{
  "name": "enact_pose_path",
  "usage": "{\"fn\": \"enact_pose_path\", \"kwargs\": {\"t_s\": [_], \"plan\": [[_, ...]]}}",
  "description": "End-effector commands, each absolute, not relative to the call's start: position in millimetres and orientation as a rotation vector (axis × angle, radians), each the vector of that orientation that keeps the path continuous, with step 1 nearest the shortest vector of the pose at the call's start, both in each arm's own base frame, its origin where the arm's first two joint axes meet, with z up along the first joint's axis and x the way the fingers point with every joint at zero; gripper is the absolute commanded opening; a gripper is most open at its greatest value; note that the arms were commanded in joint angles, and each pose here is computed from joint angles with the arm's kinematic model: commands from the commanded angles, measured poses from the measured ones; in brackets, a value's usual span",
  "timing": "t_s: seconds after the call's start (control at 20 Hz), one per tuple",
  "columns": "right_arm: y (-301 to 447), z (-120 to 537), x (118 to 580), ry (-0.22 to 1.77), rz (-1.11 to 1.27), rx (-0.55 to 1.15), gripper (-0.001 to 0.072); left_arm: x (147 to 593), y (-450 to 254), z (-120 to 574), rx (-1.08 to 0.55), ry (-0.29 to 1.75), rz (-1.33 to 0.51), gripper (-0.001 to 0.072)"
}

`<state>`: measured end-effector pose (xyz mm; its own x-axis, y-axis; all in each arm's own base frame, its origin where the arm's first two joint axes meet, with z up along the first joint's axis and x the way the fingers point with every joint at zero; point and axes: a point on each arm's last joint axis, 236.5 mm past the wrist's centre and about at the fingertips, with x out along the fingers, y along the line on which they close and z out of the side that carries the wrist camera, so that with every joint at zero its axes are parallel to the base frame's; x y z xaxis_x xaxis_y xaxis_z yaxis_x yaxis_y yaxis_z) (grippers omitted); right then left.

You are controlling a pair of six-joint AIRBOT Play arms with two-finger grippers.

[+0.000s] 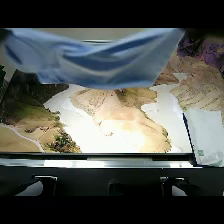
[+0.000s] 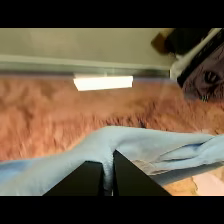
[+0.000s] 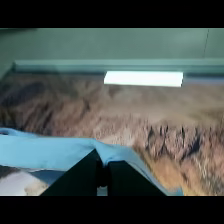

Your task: Fold the clothes and pants, and hang the long-sleeved shirts on hangers.

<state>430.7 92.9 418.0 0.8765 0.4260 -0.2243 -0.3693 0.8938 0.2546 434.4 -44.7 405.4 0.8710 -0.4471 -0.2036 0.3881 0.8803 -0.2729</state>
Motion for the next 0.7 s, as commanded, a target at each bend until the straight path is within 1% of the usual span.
{"fn": "enact_pose_path", "kwargs": {"t_s": [0.0, 0.15, 0.25, 0.3, 0.4, 0.45, 0.55, 0.65], "plan": [[90.4, 534.9, 328.8, -0.016, 0.411, 0.164, 0.0036, 351.7, -50.2, 515.4, -0.078, 0.012, -0.368, 0.0013], [86.0, 565.5, 255.6, -0.116, 0.39, 0.16, 0.0036, 286.2, -47.6, 532.3, -0.034, -0.046, -0.271, 0.0014], [77.2, 575.7, 229.1, -0.152, 0.353, 0.192, 0.0036, 250.5, -36.7, 539.4, -0.031, -0.081, -0.178, 0.0014], [74.8, 575.7, 224.6, -0.15, 0.343, 0.207, 0.0036, 236.6, -28.2, 543.3, -0.049, -0.097, -0.126, 0.0014], [74.0, 568.3, 230.9, -0.115, 0.337, 0.225, 0.0036, 226.1, -12.1, 545.6, -0.098, -0.108, -0.047, 0.0013], [74.2, 559.2, 243.1, -0.076, 0.335, 0.232, 0.0036, 228.7, -11.1, 543.3, -0.098, -0.099, -0.045, 0.0014], [75.2, 528.8, 279.0, 0.047, 0.329, 0.246, 0.0036, 255.2, -11.1, 519.6, -0.12, 0.003, -0.069, 0.0014], [76.5, 479.3, 326.1, 0.235, 0.316, 0.293, 0.0036, 296.8, -12.5, 472.8, -0.145, 0.189, -0.115, 0.0014]]}}
